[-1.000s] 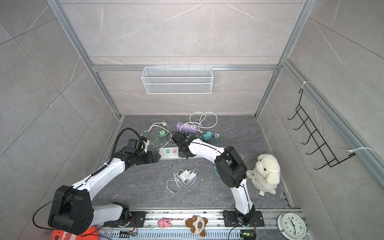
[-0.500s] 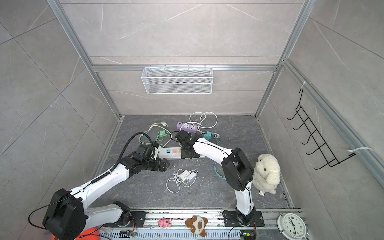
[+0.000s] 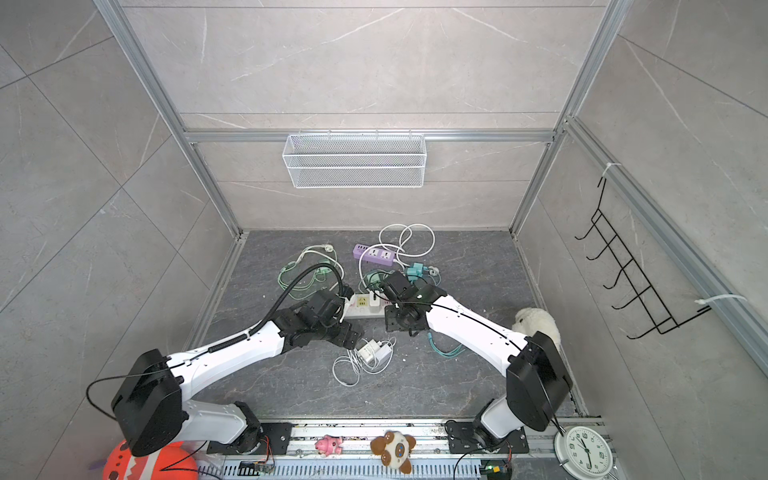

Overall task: Insert the plug
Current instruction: 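Move both grippers toward the white vivo charger nearer the robot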

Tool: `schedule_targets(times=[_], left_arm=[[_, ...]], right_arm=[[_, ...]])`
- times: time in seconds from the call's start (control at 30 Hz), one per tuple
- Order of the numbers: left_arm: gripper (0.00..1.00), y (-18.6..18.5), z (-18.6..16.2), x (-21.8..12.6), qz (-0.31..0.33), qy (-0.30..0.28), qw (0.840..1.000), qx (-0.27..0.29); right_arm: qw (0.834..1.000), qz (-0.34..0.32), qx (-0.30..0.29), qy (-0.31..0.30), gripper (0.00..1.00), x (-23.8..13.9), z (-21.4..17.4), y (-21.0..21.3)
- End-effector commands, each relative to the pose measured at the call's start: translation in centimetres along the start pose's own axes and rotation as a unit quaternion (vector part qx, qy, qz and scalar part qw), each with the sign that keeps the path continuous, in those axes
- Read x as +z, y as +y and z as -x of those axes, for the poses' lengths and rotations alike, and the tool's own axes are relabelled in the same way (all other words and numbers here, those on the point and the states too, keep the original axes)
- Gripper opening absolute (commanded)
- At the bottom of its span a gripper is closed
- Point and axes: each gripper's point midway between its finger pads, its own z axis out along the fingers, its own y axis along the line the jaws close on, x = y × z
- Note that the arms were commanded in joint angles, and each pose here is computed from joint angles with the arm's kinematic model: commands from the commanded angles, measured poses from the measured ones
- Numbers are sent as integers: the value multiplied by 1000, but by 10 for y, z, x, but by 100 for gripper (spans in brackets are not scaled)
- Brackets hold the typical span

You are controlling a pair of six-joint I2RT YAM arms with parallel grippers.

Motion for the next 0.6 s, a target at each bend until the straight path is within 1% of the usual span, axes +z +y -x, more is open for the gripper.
schedule_targets(times=[0.0,0.17,0.33,0.47,0.57], left_arm=[[91,0,19,11,29,-12,999,25],[87,-6,18,33,49,11,998,33],[83,-6,11,45,75,14,997,29],[81,-10,-3,52,65,29,997,14],[81,-14,-17,51,62,41,997,11]], right_arm=[[1000,1,14,14,60,13,-13,-10],[999,24,25,30,58,35,-23,-4],[999,43,27,21,57,41,-13,5],[998,58,20,20,57,44,-2,14],[997,65,18,26,57,47,0,19]])
